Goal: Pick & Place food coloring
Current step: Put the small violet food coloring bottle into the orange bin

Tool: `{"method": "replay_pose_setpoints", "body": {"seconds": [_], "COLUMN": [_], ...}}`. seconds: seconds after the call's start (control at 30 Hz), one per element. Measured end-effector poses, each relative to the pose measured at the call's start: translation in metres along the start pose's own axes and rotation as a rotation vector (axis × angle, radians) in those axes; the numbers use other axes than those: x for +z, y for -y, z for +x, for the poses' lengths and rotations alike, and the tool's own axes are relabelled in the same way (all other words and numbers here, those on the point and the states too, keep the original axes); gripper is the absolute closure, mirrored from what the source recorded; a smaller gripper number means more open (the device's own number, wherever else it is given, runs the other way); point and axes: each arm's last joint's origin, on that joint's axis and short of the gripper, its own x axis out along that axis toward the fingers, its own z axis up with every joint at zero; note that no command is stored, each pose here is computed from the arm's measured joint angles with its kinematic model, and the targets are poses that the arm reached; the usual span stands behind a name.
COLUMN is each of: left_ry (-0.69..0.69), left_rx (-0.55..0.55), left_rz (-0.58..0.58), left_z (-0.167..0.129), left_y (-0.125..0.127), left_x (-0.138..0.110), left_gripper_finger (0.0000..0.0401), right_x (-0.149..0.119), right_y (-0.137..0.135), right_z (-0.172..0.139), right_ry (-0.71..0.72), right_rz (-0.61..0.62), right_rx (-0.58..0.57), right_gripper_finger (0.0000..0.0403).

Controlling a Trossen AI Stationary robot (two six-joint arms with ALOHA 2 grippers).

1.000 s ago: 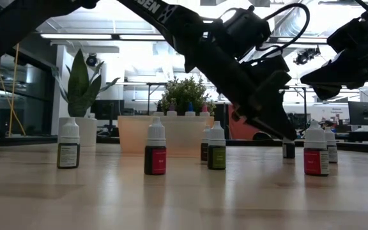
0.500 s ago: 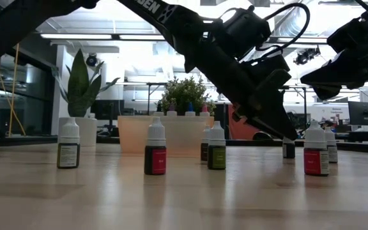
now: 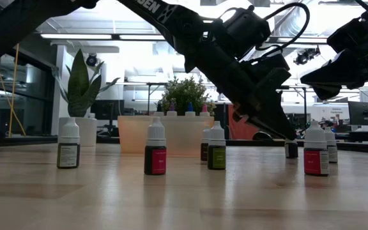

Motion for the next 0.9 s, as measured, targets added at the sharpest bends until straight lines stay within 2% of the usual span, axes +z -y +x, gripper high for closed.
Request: {"method": "replay_pose_setpoints", "body": {"seconds": [0.13,0.4,0.7,0.9], "left_ry": [-0.001,-0.031,-0.027,0.024], "left_rx": [-0.022,-0.009,0.035,0.107], "left_rz": [0.000,-0.001,0.052,0.088], "left_z": [0.000,-0.008,-0.044,-0.072], "left_y": [0.001,0.001,0.004,0.004], "left_x": [0.000,0.002,0.023,0.042], "left_gripper_finger": [0.0371,0.0369,0.0370,0.0370], "right_x": [0.000,0.000,0.000,0.000], "right_y": [0.000,0.000,0.000,0.000], "right_z": [0.000,0.000,0.000,0.000], "right_ry": [0.000,0.000,0.000,-0.003], "right_rz": [0.000,0.000,0.000,0.000], "right_rx": [-0.001,0.000,0.000,0.001], "right_gripper_finger": [0.0402,0.0402,0.0402,0.0402]}}
